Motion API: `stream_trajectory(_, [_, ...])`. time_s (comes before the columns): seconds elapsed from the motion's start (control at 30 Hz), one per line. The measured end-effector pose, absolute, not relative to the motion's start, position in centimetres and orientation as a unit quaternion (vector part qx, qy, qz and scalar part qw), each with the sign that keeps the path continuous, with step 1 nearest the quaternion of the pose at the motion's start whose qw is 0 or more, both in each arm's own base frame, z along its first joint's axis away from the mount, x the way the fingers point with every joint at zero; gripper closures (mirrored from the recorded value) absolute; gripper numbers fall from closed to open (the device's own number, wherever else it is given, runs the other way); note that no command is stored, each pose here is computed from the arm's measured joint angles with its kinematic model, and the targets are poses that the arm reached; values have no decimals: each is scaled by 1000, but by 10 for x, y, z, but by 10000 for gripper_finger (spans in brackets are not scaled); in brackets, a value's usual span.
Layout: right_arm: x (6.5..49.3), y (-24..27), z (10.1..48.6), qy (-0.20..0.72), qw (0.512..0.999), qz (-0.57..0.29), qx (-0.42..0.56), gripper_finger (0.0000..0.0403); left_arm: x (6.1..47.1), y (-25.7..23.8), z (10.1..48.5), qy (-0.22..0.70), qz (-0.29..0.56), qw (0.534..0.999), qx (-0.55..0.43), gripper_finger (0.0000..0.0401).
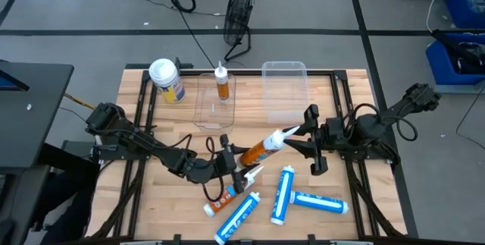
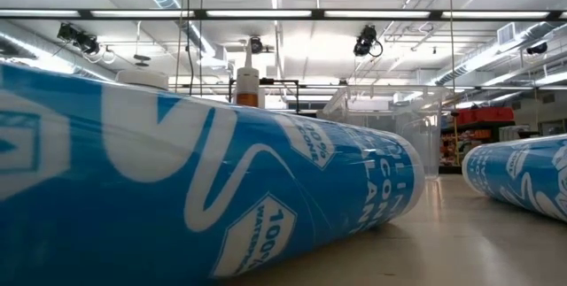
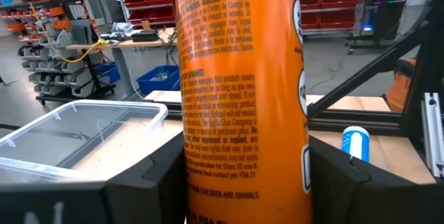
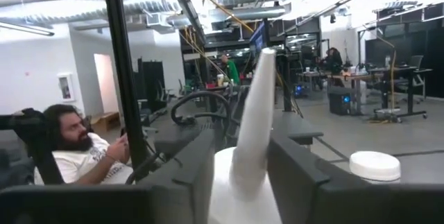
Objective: Pick & place silicon tubes, Sealant and Lysol wipes
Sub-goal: Put the top orange sealant into the left transparent bin
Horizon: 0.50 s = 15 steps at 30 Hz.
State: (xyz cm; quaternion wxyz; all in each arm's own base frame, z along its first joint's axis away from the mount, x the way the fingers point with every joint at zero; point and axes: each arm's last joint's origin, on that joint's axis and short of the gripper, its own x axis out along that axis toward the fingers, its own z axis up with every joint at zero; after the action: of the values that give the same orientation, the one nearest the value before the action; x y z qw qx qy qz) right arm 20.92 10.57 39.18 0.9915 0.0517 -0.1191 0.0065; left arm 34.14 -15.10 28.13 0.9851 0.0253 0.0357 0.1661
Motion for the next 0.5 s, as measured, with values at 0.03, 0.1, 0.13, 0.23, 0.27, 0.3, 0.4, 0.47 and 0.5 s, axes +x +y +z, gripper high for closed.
stream_trajectory(0.03, [209, 106, 392, -118, 992, 8, 52, 294, 341, -151, 281, 36, 166, 985, 25, 184])
stream_trajectory(0.1, [210, 105, 391, -116, 992, 7, 50, 323, 341, -151, 281, 36, 165, 985, 25, 184])
stream_trajectory(0.13, [210, 105, 391, -115, 992, 7, 50, 339, 341, -151, 281, 36, 166, 985, 25, 184])
stream_trajectory(0.23, [210, 105, 391, -116, 992, 6, 49, 372, 341, -151, 281, 36, 167, 985, 26, 184])
stream_trajectory(0.27, [210, 105, 391, -116, 992, 6, 49, 372, 341, -151, 281, 36, 167, 985, 25, 184])
stream_trajectory(0.3, [210, 105, 391, -116, 992, 6, 49, 372, 341, -151, 281, 36, 167, 985, 25, 184])
stream_trajectory(0.4, [210, 105, 391, -116, 992, 6, 50, 372, 341, -151, 281, 36, 167, 985, 25, 184])
stream_trajectory(0.47, [210, 105, 391, -116, 992, 6, 50, 372, 342, -151, 281, 36, 167, 985, 25, 184])
stream_trajectory(0.5, [210, 105, 391, -117, 992, 5, 50, 372, 342, -150, 281, 36, 168, 985, 25, 184])
